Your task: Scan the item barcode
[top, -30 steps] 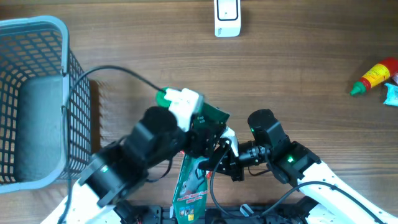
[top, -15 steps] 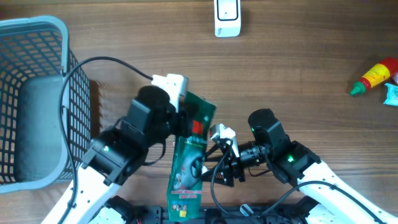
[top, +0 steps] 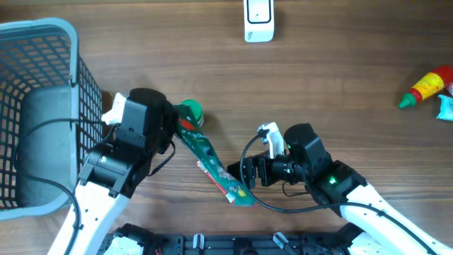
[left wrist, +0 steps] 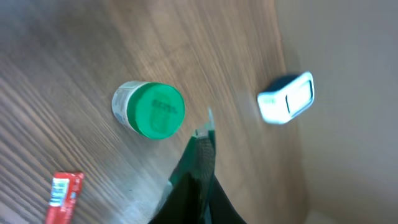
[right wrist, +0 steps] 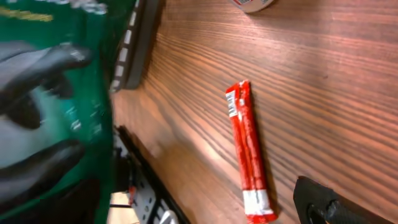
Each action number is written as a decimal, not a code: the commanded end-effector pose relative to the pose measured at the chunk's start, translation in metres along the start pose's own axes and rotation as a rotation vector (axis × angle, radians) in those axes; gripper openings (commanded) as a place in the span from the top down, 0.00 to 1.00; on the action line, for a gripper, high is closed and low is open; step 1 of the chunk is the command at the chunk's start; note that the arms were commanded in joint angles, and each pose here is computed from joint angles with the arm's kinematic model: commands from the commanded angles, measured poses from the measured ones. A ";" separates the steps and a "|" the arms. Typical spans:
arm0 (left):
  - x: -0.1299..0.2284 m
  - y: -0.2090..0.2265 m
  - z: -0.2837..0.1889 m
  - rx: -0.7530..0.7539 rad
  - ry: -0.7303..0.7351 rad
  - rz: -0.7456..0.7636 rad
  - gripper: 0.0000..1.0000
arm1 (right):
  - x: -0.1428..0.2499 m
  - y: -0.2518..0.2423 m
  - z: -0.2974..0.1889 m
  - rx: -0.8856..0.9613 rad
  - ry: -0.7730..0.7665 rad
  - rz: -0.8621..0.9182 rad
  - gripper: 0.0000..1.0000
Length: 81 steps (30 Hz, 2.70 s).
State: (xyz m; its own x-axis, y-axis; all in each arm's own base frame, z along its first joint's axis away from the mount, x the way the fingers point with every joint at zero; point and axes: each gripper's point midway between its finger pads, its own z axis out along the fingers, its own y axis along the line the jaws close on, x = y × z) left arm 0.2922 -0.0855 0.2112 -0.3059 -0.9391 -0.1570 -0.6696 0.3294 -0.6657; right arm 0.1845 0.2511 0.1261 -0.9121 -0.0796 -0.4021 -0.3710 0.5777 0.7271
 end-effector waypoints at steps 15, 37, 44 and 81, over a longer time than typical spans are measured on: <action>-0.032 -0.015 0.026 0.004 -0.202 -0.053 0.96 | -0.019 0.078 -0.091 -0.106 -0.289 -0.430 0.00; -0.035 -0.040 0.068 -0.002 -0.263 0.398 0.96 | -0.108 0.081 -0.014 0.334 -0.370 -0.731 0.00; -0.037 -0.049 0.067 0.031 -0.284 0.385 0.96 | -0.088 0.083 0.009 0.343 -0.303 -0.763 0.01; -0.034 -0.038 -0.033 0.143 -0.206 0.416 0.00 | -0.080 0.096 -0.081 0.118 -0.393 -0.177 0.96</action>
State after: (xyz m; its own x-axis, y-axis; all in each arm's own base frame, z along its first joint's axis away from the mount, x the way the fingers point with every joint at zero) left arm 0.3187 -0.0713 0.2482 -0.3951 -0.7471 -0.5346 -0.4346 0.6647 -0.6078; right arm 0.2363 0.2431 0.2355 -0.5936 -0.0162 -0.8046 -0.4574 0.8294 0.3208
